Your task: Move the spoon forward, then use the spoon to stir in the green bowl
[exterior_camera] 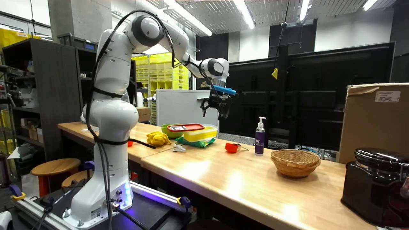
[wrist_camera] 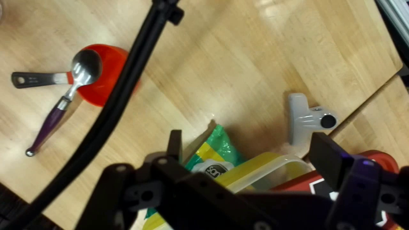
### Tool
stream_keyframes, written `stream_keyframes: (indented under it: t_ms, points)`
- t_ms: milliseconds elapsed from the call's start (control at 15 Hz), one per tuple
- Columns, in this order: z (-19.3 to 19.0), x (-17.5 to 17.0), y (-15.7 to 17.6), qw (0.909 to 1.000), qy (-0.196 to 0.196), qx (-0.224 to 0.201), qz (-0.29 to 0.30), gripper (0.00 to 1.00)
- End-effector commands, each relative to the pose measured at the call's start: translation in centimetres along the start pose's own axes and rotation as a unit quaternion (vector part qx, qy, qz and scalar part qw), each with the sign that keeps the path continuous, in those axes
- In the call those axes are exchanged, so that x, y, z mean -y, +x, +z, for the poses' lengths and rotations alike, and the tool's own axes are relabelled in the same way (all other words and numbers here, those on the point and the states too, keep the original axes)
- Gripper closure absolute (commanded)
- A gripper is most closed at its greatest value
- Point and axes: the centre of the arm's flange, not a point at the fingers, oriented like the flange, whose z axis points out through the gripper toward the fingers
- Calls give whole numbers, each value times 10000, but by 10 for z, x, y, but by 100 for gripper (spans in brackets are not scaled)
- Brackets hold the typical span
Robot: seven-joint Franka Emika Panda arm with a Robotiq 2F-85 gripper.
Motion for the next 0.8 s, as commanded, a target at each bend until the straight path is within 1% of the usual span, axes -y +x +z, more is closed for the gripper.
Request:
stream_keyframes:
  t_ms: [0, 200, 333, 533, 733]
  points:
    - [-18, -71, 21, 9994, 215, -219, -139, 0]
    - [-14, -108, 34, 9981, 353, -496, -111, 0]
    - [-10, -127, 39, 9980, 387, -501, -19, 0]
    - [1, -152, 42, 9992, 295, -136, 238, 0]
    - [25, -176, 41, 9977, 322, 128, 588, 0]
